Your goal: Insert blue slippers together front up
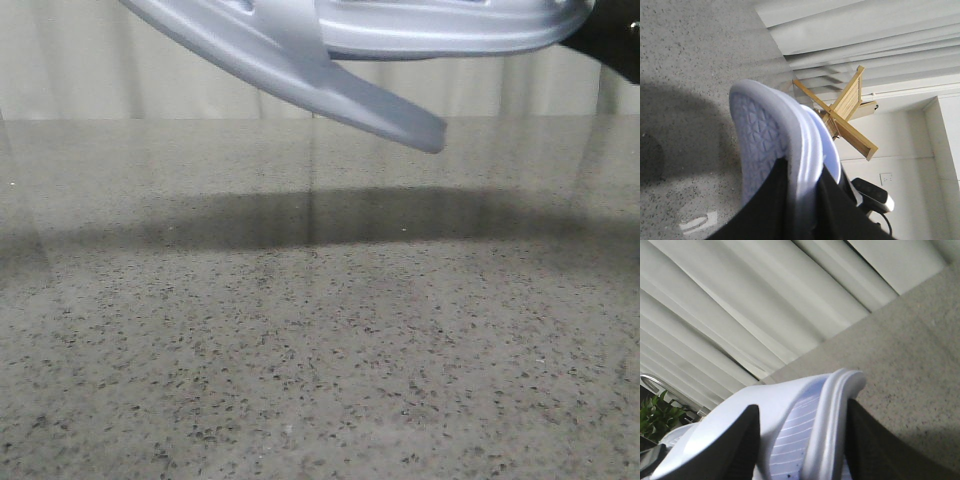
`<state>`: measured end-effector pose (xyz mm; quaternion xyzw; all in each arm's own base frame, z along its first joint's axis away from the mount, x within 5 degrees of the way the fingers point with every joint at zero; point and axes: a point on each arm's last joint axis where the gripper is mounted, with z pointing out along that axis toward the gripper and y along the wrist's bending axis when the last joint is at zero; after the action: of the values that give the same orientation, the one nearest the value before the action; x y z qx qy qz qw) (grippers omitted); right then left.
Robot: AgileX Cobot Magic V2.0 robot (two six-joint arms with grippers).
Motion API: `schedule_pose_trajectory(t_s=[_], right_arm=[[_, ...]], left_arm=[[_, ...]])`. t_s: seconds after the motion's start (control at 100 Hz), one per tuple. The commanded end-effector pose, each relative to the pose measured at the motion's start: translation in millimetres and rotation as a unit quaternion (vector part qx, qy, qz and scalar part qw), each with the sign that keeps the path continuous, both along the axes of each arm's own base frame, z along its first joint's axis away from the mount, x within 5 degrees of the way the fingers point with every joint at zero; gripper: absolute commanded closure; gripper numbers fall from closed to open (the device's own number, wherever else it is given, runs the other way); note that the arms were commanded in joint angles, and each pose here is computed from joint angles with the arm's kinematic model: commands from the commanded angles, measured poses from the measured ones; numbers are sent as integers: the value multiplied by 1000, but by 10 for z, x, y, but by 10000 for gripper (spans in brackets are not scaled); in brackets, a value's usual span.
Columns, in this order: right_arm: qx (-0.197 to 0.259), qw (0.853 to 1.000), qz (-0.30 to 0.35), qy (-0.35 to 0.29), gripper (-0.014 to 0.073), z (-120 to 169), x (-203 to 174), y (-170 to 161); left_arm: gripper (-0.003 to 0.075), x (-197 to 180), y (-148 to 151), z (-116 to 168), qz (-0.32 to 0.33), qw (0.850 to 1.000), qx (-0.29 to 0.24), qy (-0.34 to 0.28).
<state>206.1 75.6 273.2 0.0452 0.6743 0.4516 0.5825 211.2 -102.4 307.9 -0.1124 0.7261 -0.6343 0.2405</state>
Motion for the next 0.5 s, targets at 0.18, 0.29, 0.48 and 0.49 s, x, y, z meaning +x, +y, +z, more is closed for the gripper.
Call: schedule_pose_trajectory(t_s=[0.18,0.29,0.48,0.49], right_arm=[[-69,990,-12,-122,295,424,-263,-70],[-101,985,-38,-135,295,485,-356,-122],[-156,973,-93,-141,295,568,-541,-240],[-157,973,-94,-140,295,570,-548,-244]], left_arm=[[704,-123,-106,211,-66,995,-66,-21],[704,-106,-99,201,-55,996,-61,-18],[704,-82,-89,188,-41,998,-55,-15],[704,-82,-89,188,-41,998,-55,-15]])
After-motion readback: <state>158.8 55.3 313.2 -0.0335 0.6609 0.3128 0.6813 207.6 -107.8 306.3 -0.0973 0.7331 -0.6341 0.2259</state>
